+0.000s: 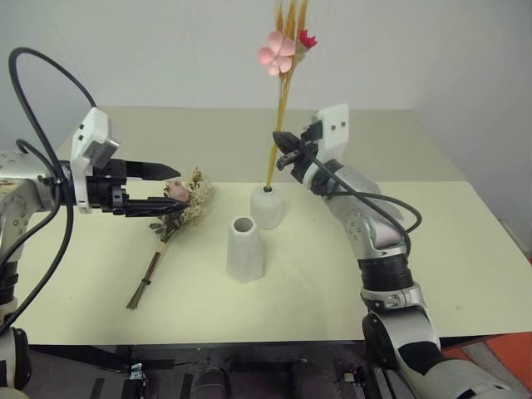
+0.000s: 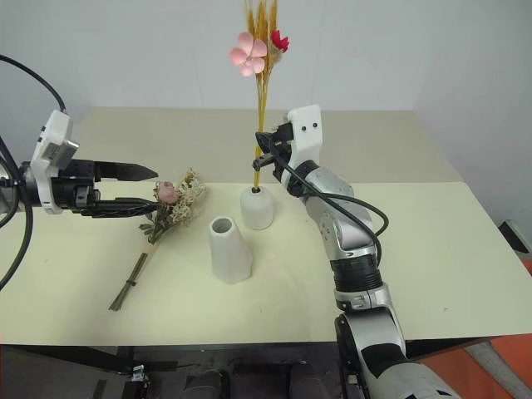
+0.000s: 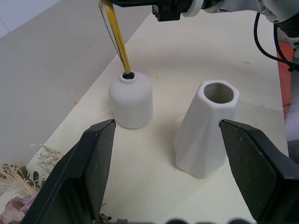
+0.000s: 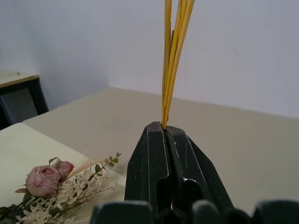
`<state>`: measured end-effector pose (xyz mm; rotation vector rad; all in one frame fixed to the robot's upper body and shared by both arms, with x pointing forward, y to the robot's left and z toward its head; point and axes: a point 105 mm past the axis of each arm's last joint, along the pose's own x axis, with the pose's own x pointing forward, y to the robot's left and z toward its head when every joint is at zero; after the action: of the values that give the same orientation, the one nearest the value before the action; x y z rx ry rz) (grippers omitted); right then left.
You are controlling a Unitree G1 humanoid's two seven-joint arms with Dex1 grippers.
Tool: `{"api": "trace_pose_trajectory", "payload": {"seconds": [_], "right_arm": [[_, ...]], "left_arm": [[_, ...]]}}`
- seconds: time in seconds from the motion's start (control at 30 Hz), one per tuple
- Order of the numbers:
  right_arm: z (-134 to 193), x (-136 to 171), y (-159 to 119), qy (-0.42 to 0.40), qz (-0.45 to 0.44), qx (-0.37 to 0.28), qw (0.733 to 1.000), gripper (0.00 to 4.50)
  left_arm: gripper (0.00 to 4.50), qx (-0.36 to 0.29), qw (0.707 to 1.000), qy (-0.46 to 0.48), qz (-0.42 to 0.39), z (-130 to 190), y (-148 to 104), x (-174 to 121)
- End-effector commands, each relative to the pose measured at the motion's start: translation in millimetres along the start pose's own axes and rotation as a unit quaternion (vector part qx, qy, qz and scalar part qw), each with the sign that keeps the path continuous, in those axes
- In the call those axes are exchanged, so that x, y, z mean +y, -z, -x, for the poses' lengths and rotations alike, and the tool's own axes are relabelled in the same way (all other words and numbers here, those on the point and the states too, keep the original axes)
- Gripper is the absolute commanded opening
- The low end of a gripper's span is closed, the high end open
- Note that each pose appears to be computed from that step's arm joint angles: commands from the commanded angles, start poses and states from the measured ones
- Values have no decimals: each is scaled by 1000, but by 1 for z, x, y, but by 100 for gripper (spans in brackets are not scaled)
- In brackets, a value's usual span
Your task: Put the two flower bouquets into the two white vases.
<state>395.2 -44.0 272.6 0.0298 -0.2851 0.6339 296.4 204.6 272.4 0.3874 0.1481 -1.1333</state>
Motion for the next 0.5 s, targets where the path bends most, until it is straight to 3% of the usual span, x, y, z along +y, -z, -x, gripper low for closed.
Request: {"api": "trace_pose_trajectory", "payload": {"seconds": [0.03, 0.27, 0.5], "right_arm": [[0, 0, -15, 1, -1, -29, 1000, 1], [-4, 0, -32, 1, -14, -50, 999, 1], [-2, 0, -20, 0, -12, -34, 999, 1]], "left_arm": [[385, -7, 1000, -8, -29, 8, -13, -2], [385, -8, 999, -7, -30, 7, -13, -2], [385, -8, 1000, -7, -29, 7, -12, -2]]}}
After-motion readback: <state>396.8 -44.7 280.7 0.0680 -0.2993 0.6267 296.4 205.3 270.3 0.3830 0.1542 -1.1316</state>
